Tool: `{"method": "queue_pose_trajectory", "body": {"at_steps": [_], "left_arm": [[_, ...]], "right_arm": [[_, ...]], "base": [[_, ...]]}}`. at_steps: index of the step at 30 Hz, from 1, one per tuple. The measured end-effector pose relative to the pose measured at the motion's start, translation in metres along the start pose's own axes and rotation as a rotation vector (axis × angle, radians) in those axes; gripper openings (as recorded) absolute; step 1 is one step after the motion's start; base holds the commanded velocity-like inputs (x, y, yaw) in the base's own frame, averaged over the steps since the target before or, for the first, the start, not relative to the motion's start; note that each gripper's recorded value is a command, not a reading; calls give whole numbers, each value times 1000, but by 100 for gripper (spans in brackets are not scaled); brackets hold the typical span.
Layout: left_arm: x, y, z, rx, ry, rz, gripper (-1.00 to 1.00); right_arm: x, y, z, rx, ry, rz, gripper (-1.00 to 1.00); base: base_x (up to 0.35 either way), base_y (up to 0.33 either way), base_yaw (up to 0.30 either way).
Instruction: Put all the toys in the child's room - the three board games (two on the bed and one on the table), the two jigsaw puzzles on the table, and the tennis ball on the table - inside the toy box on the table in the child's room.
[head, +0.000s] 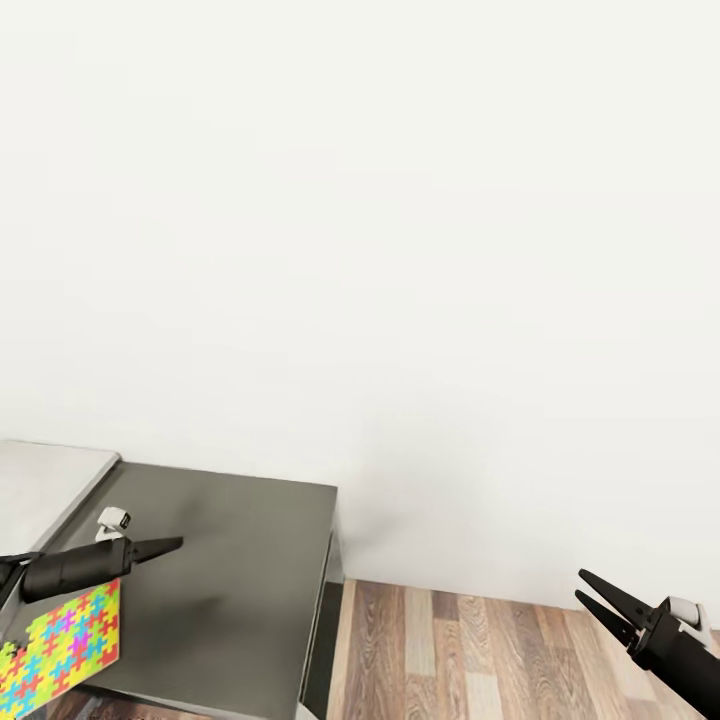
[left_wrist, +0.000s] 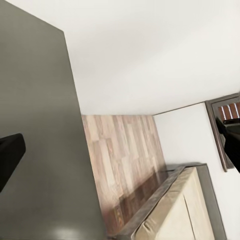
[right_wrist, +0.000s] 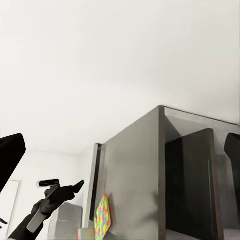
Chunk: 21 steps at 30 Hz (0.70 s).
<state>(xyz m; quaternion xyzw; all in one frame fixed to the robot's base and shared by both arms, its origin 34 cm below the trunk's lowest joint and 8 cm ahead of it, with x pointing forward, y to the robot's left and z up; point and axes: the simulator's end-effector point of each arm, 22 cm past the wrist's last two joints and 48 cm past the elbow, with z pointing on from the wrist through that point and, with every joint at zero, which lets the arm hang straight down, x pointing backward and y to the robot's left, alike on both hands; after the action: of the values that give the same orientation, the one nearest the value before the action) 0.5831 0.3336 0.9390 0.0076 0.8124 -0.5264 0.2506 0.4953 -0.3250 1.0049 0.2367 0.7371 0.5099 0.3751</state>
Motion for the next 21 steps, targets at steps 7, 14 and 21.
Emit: {"method": "queue_pose_trajectory", "body": {"at_steps": [7,14,21], "left_arm": [[-3,-4,-1,3,-5,10,100],[-9,-11,-2,5,-7,37,100],[-15,-18,-5,8,-14,61,100]], "right_arm": [[2,4,1,-11,5,-4,100],[5,9,4,-24,15,-6,100],[5,13,3,-32,12,-12,100]], "base": [[-7,-26,166],[-36,-2,172],[-3,4,179]]}}
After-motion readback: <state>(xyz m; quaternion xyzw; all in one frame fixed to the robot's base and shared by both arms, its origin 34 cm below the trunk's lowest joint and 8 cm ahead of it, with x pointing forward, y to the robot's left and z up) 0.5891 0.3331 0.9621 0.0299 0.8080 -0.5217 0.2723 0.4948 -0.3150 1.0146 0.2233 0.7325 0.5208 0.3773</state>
